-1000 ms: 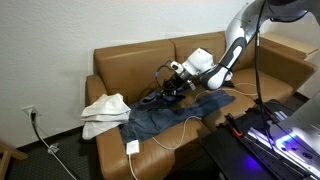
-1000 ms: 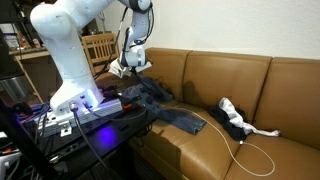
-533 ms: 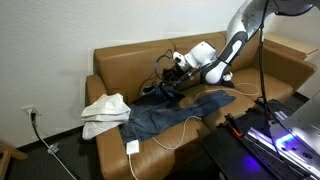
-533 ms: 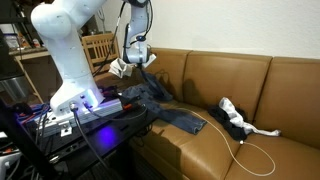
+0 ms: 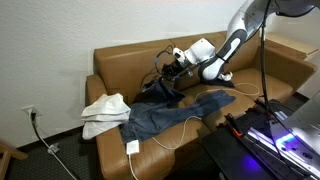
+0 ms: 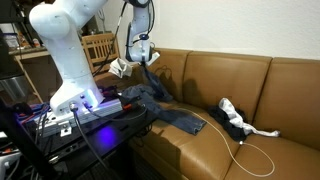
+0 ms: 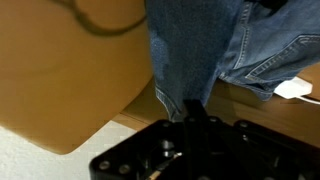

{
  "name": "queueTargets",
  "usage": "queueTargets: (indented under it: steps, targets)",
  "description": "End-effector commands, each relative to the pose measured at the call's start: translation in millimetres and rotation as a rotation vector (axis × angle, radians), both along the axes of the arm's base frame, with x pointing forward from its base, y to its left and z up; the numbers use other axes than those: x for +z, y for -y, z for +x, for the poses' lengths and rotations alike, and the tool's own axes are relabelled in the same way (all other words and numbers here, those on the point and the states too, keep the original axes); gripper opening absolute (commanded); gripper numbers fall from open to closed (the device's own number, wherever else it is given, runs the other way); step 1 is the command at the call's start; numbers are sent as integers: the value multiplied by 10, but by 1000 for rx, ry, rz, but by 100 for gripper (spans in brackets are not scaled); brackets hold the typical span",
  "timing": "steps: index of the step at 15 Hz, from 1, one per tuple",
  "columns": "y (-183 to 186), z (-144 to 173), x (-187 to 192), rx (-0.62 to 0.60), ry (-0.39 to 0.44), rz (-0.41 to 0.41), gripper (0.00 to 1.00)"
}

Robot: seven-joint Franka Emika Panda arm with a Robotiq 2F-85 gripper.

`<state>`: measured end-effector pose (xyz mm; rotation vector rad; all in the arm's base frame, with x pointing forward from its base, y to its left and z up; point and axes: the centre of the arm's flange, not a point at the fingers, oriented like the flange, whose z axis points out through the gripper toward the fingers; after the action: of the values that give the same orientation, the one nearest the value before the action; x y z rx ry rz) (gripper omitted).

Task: Fold the trouser on the couch

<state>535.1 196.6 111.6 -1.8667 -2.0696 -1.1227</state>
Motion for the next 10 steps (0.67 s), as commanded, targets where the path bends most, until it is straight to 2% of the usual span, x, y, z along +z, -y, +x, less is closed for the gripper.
queueTargets:
  steps: [1,4,5,6,8,10]
  targets:
    - [130,191,287,-82,91,93,0]
    - [233,394,512,-108,107,120,0]
    - [247,467,494,-129,106,99,27]
    - [189,479,356,-121,84,79,28]
    - [217,488,331,-117,43,90,40]
    - [-184,910,-148,-102,-18,105,55]
